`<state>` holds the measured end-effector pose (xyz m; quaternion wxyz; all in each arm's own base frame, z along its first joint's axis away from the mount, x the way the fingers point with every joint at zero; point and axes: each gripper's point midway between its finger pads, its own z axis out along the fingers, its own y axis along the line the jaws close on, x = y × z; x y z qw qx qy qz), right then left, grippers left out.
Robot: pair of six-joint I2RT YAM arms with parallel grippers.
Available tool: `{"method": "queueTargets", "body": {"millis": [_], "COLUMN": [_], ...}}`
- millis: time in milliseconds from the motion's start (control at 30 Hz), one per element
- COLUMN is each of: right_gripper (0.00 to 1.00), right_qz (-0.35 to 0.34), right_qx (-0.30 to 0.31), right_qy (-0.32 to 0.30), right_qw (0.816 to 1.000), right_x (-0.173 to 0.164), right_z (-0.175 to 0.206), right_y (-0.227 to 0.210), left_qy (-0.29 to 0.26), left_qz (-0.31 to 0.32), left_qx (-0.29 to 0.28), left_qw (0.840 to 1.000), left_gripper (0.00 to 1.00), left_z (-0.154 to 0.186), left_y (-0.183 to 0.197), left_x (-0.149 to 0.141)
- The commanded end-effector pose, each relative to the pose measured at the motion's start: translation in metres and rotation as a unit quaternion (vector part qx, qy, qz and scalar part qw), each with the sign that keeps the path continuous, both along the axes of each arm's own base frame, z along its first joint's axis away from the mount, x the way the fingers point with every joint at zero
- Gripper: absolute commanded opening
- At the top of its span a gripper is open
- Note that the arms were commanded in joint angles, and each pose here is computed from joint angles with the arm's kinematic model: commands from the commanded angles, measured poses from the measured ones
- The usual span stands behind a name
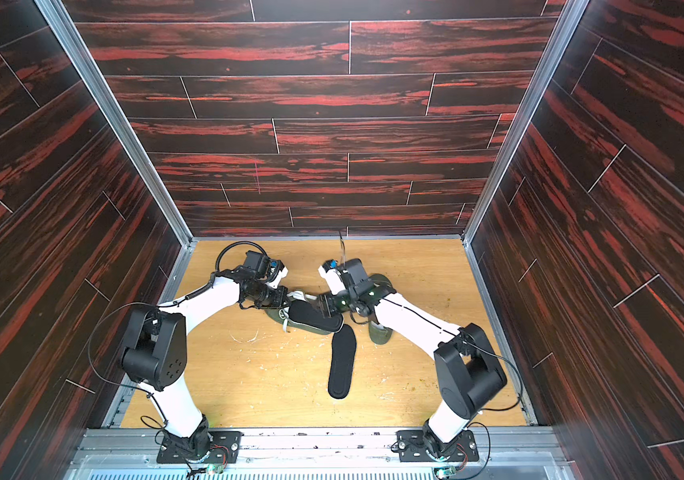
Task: Insert the insole into the shoe
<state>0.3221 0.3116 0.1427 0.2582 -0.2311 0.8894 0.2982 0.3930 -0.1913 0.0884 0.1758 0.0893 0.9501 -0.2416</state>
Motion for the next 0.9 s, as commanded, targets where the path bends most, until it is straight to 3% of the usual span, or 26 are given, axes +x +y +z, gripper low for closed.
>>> {"method": "queueTargets", "body": {"millis": [0, 400, 700, 867], "right_gripper": [0.58, 0.54, 0.29, 0.23], "right_qz": [-0.021, -0.002, -0.006, -0.012], "right_qx": [0.000, 0.015, 0.069, 0.107], "right_qy": [0.068, 0.110, 0.152, 0.183], "right_qw": [0.997, 0.994, 0.986, 0.977], "right_x": [-0.014, -0.010, -0.012, -0.016], "right_z": [-0.023, -0.041, -0.033, -0.027], "right_y": [-0.013, 0.004, 0.018, 0.027], "left_qy": [-0.039, -0.065, -0.097, -0.080], "left_qz": [0.010, -0.012, -0.057, -0.045], "left_qx": [-0.006, 0.002, 0.014, 0.041], "left_qw": [0.999, 0.998, 0.994, 0.995], "left_gripper": [0.10, 0.10, 0.10, 0.10], "left_z": [0.024, 0.037, 0.053, 0.045], "left_y": [0.002, -0.003, -0.022, -0.018], "left_x": [0.006, 0.003, -0.010, -0.010]}}
